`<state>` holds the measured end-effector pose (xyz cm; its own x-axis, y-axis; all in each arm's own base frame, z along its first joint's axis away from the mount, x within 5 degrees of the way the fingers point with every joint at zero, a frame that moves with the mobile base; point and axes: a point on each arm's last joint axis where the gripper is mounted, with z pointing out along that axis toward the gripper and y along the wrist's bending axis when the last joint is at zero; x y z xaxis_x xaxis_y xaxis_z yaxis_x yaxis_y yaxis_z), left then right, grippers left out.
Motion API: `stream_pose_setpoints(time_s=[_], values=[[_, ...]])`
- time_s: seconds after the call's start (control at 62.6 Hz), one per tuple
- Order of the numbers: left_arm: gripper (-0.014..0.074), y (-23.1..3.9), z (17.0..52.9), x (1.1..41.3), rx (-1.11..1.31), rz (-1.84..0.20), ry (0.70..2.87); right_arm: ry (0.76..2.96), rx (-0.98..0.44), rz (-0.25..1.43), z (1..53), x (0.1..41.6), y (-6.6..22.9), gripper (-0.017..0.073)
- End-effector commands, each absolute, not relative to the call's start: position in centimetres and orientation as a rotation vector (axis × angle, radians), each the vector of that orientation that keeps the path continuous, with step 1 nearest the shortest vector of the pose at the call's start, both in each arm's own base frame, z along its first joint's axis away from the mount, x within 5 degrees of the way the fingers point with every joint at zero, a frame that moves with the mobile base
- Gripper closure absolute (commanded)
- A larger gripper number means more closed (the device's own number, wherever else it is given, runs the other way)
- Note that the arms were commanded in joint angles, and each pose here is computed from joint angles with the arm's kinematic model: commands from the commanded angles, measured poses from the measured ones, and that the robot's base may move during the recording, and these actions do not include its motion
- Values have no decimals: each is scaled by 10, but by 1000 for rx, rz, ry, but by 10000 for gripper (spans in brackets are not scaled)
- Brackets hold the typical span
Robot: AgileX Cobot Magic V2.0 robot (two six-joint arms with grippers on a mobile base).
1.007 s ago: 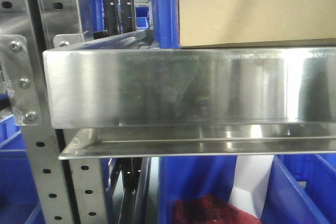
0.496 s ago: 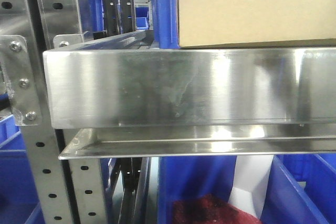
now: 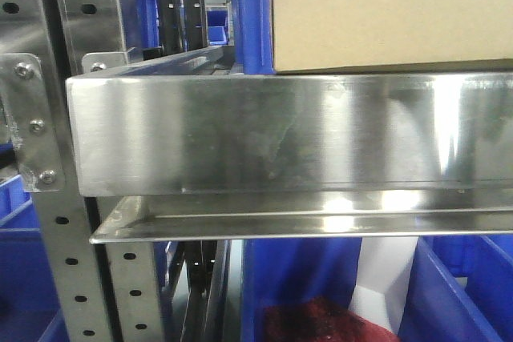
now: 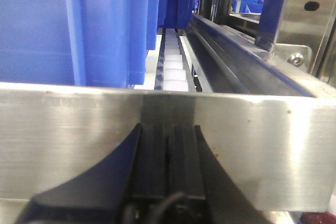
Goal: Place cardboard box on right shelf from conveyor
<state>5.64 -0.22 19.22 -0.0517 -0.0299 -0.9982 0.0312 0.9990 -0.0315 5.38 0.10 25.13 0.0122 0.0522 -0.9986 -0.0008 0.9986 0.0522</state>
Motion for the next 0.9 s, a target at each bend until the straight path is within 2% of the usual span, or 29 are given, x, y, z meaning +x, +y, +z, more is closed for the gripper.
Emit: stream_pose_setpoints(time_s=[0.0, 0.368, 0.879], values=[[710, -2, 198, 56, -7, -52, 1530, 1444, 49, 14, 259, 55, -1, 536], [710, -2, 198, 56, -7, -52, 1530, 1465, 81, 27, 208, 58, -2, 536], [710, -2, 198, 56, -7, -52, 1530, 1457, 75, 31, 208, 55, -2, 536]])
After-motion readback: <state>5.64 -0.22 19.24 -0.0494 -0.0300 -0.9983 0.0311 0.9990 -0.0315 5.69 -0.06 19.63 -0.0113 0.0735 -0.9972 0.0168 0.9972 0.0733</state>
